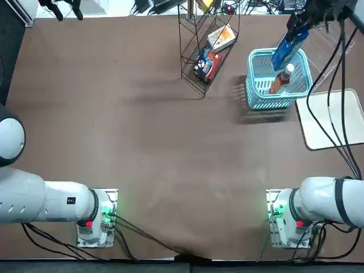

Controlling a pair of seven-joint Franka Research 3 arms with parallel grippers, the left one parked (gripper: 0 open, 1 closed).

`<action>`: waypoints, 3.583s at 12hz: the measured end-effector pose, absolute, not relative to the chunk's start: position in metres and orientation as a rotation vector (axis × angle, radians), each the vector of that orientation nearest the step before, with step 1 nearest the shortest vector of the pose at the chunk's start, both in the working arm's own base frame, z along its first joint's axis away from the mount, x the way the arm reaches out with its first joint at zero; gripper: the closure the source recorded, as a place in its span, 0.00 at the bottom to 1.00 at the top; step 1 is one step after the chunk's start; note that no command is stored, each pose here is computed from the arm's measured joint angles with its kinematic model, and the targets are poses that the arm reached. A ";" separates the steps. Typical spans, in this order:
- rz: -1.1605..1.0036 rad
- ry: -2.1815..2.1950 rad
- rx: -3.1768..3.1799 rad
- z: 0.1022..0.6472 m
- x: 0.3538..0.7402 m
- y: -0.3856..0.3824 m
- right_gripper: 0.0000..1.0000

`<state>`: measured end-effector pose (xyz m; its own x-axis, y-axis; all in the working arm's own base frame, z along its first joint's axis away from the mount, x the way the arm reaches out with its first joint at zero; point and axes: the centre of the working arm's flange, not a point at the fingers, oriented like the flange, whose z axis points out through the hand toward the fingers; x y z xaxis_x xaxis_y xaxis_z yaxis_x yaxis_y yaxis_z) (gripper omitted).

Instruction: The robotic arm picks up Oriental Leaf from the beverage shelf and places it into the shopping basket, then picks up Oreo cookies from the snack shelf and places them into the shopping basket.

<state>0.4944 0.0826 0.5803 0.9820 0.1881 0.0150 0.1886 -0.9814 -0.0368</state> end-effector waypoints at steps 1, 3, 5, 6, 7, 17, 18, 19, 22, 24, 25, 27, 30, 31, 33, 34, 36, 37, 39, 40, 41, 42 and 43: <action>-0.007 -0.257 -3.109 0.578 0.493 0.086 0.44; 0.011 -0.165 -3.138 0.573 0.494 0.093 0.44; 0.035 -0.102 -3.147 0.563 0.498 0.097 0.44; 0.041 -0.089 -3.147 0.557 0.501 0.098 0.44; 0.043 -0.081 -3.145 0.552 0.506 0.099 0.44; 0.061 -0.160 -3.152 0.422 0.540 0.111 0.44; 0.060 -0.163 -3.150 0.411 0.543 0.111 0.44; 0.058 -0.166 -3.147 0.399 0.544 0.110 0.44; 0.064 -0.173 -3.136 0.366 0.548 0.111 0.44; 0.073 -0.188 -3.139 0.349 0.551 0.110 0.44; 0.081 -0.196 -3.142 0.342 0.552 0.110 0.44; 0.094 -0.207 -3.145 0.332 0.554 0.109 0.43; 0.104 -0.167 -3.148 0.328 0.554 0.108 0.37; 0.104 -0.138 -3.150 0.328 0.554 0.108 0.27; 0.082 -0.087 -3.152 0.335 0.558 0.108 0.00; 0.082 -0.077 -3.154 0.341 0.561 0.108 0.00; 0.124 -0.060 -3.163 0.362 0.567 0.107 0.00; 0.151 -0.055 -3.169 0.376 0.570 0.107 0.00; 0.168 -0.045 -3.178 0.411 0.575 0.105 0.00; 0.172 -0.039 -3.181 0.429 0.576 0.105 0.00; 0.174 -0.033 -3.182 0.446 0.576 0.105 0.00; 0.179 -0.026 -3.182 0.463 0.575 0.104 0.00; 0.187 -0.020 -3.182 0.479 0.574 0.104 0.00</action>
<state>0.5737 0.1037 0.4794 0.9930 0.0096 -0.1175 0.0150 -0.9989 0.0448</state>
